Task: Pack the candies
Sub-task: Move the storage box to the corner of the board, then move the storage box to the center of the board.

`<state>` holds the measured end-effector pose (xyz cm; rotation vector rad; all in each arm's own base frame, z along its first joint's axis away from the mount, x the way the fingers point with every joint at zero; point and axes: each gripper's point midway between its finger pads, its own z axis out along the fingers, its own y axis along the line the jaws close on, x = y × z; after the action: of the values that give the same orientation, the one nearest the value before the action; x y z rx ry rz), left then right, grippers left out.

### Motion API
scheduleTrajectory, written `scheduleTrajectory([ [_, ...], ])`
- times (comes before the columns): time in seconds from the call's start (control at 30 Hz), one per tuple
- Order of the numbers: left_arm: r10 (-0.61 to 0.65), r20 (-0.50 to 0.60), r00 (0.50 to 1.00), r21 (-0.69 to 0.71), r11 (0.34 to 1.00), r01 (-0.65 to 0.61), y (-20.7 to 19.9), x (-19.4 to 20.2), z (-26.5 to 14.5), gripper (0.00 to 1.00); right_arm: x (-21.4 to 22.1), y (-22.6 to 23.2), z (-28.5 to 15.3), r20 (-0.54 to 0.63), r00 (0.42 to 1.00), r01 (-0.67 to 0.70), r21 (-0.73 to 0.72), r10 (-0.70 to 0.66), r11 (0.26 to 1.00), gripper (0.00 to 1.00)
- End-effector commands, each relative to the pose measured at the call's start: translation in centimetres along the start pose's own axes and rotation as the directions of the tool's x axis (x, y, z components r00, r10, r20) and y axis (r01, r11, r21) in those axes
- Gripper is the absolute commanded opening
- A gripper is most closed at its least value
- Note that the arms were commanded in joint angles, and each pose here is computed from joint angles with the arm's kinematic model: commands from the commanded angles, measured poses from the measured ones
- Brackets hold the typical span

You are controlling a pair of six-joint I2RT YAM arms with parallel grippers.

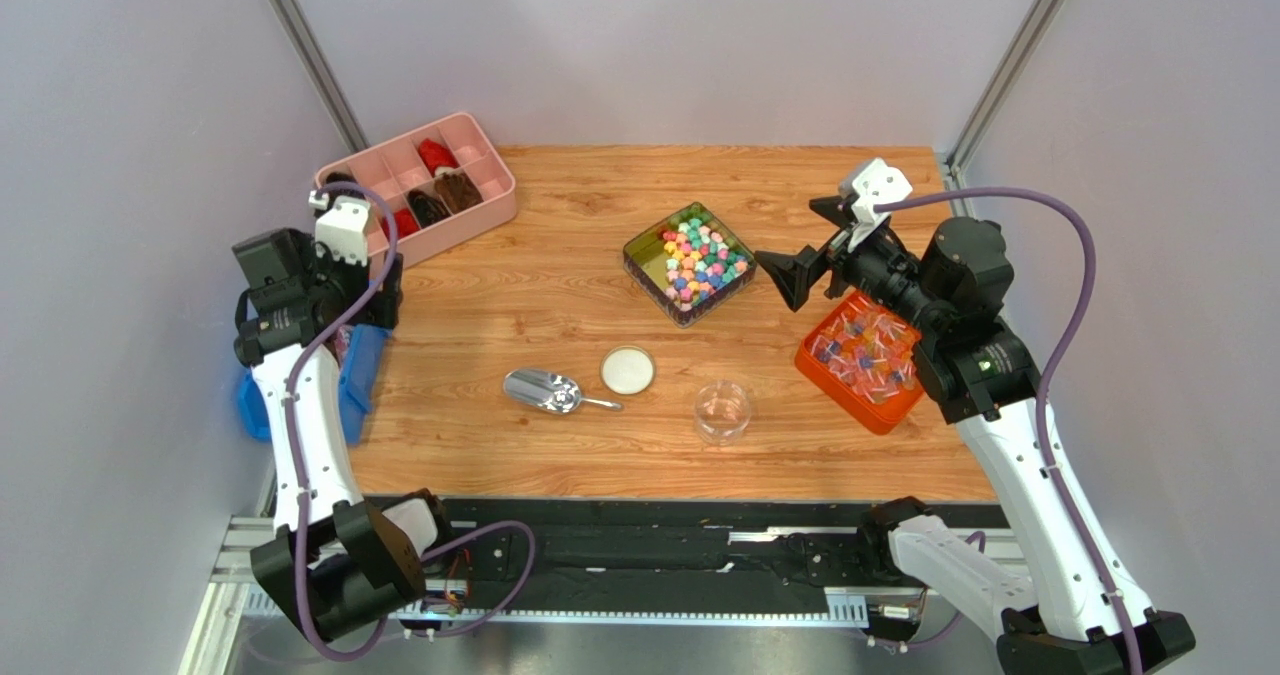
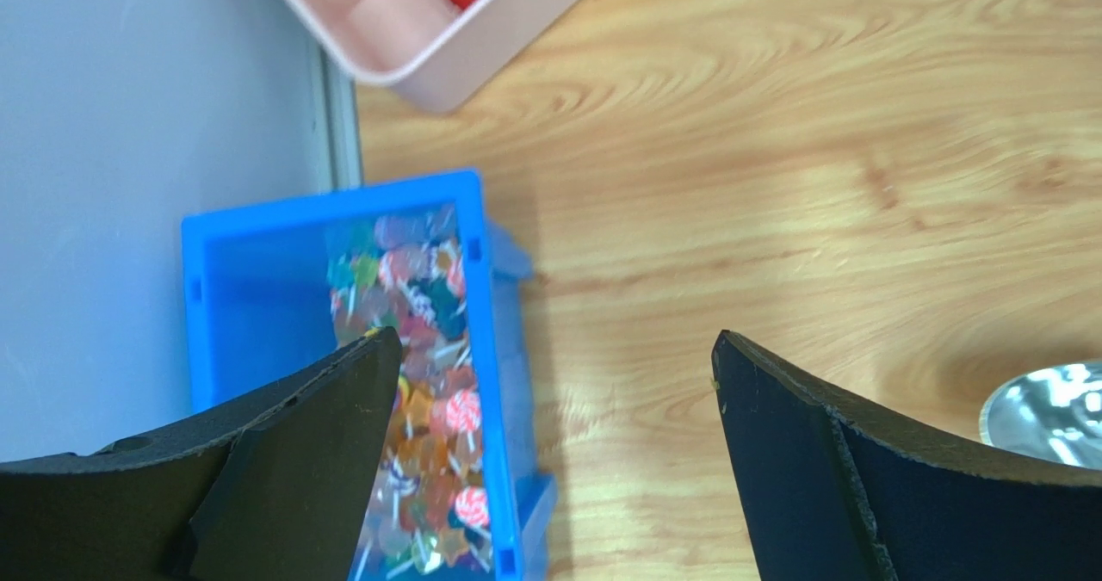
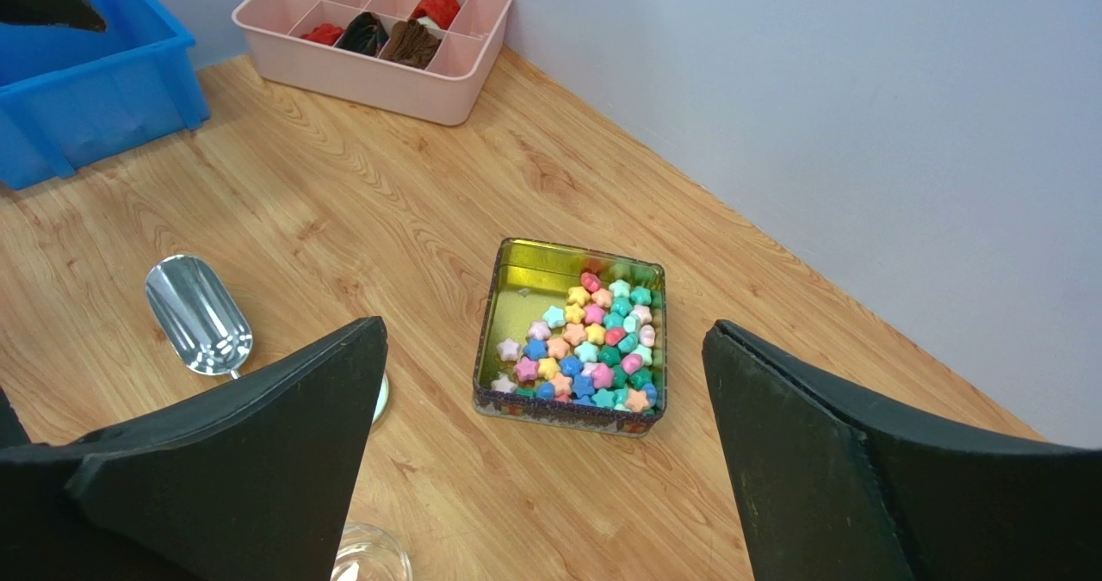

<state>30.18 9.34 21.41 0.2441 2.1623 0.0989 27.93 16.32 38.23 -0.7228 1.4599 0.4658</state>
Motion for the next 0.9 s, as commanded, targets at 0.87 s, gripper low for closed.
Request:
scheduleTrajectory([
  [0.87, 0.405, 0.159, 0.900, 0.378, 0.817, -0.435, -27.1, -14.5, 18.2, 0.99, 1.7, -0.6, 2.1, -0.039, 0.999, 0.019, -0.014, -0.019, 1.000, 0.97],
])
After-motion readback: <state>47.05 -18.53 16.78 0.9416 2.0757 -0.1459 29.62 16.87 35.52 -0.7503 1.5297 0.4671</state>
